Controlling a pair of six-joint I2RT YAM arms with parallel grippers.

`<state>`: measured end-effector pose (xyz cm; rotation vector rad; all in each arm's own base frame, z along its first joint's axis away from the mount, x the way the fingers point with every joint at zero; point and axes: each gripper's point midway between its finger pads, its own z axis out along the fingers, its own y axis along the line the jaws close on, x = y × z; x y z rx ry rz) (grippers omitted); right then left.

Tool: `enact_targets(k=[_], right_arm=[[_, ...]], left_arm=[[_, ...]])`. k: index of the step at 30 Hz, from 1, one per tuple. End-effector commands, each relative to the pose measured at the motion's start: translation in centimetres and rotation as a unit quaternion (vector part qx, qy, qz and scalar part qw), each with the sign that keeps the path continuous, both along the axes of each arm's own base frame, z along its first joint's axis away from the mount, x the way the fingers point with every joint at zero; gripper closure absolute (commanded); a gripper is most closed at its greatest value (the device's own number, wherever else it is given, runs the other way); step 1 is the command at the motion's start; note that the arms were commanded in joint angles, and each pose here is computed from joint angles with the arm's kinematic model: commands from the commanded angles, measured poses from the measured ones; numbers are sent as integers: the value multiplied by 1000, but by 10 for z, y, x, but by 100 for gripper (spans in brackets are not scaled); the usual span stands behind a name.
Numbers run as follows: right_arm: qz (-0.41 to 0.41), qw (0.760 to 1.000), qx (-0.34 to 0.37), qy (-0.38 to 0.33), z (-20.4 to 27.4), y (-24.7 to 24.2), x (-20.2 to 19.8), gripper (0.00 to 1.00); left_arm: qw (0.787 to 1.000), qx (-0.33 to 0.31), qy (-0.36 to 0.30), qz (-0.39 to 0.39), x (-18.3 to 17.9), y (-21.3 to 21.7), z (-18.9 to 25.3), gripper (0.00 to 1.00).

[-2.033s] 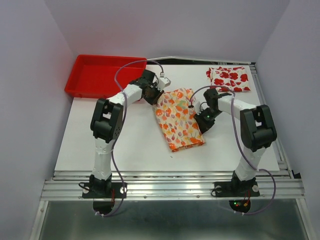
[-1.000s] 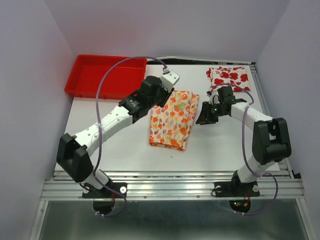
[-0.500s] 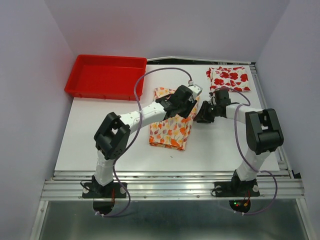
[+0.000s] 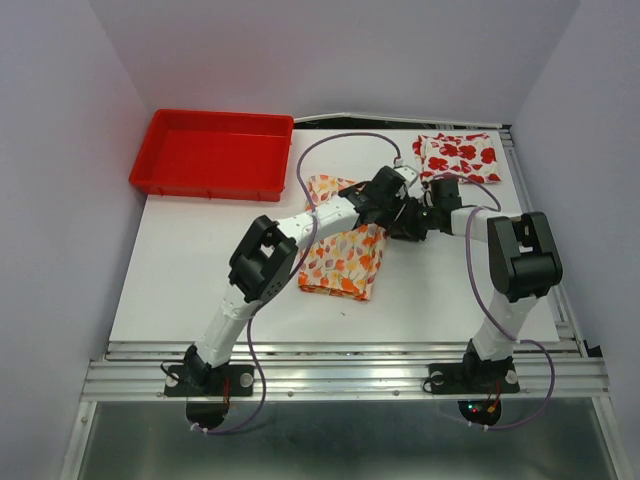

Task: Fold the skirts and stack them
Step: Fold the skirt

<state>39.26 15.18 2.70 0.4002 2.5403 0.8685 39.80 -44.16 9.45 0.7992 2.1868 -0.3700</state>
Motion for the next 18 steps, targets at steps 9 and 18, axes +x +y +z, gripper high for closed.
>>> enact_targets(k=[9,18], right_arm=[[-21,999,-13,-20,1,-6,21,61],[-28,999,-14,-19,-2,-10,27,64]], left_arm=[[997,44,-35,50,24,14,-3,52],[998,45,-18,49,27,19,-18,62]])
